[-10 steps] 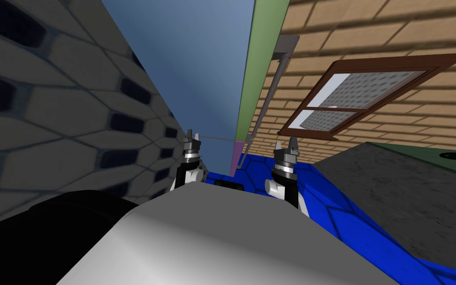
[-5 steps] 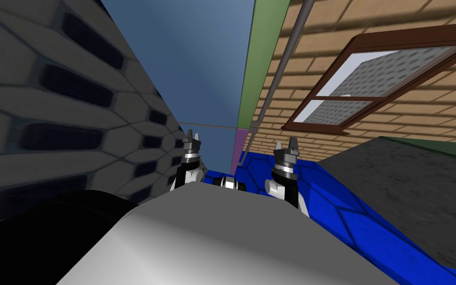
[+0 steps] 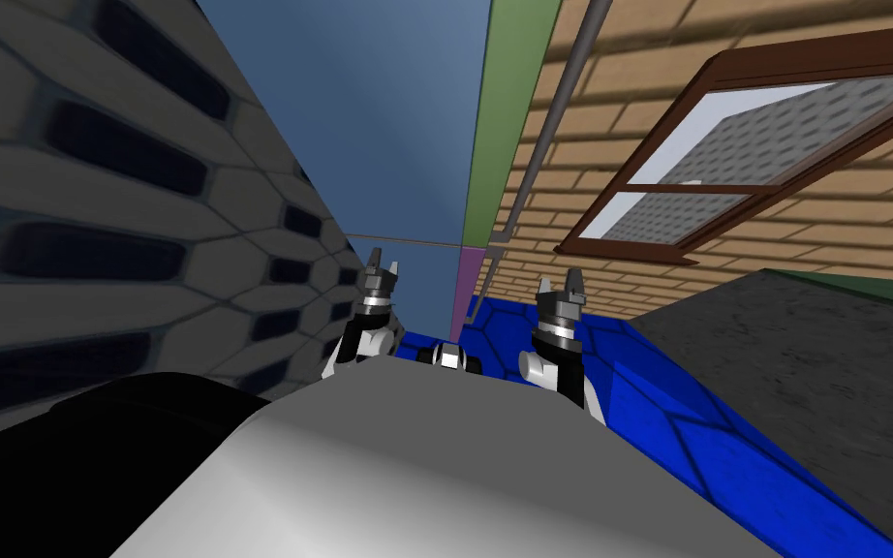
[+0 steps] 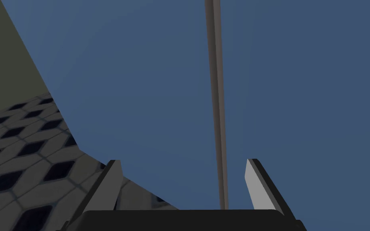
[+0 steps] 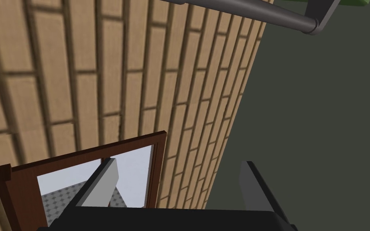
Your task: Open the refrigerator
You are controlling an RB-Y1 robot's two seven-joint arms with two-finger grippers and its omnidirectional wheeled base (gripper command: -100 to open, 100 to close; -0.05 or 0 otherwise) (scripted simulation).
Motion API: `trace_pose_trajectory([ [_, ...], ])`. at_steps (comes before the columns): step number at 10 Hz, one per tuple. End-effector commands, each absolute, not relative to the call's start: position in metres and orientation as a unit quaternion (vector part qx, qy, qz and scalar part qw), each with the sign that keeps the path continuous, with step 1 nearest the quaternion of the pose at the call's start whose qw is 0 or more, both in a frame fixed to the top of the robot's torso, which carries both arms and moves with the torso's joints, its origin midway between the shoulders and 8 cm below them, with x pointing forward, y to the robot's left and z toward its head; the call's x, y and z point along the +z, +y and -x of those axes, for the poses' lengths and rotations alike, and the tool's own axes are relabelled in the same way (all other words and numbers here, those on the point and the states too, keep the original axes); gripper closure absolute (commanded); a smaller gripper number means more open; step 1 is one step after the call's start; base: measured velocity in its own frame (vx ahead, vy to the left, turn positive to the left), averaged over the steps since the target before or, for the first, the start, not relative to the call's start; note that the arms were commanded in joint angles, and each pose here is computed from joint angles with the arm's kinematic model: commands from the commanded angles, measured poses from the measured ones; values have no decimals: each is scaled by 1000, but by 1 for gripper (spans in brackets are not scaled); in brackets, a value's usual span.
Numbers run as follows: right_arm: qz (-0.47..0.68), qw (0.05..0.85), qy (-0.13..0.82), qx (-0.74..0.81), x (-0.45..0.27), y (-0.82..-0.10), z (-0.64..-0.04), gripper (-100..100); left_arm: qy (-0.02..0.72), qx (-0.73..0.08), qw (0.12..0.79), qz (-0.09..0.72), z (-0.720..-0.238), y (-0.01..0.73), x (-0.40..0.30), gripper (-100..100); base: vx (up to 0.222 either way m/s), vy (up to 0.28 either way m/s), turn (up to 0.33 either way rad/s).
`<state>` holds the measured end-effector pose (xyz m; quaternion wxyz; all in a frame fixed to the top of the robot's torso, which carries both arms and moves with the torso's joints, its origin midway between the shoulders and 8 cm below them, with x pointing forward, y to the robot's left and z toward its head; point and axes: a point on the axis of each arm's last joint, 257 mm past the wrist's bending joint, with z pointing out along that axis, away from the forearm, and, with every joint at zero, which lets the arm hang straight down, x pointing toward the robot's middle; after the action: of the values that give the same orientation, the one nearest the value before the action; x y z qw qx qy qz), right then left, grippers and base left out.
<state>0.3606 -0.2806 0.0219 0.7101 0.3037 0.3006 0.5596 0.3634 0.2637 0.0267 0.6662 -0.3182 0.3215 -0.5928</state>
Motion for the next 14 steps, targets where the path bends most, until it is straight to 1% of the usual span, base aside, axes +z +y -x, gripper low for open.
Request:
trace_pose_trajectory([
  [1,-304,710,301,560,22,-281,-361,0,353,-590,656,312,-375,254,25,-100,23,-90,66],
  [14,-304,710,301,560,22,-281,-361,0,435,-568,618,325,-421,232,18,-100,14,-76,59],
])
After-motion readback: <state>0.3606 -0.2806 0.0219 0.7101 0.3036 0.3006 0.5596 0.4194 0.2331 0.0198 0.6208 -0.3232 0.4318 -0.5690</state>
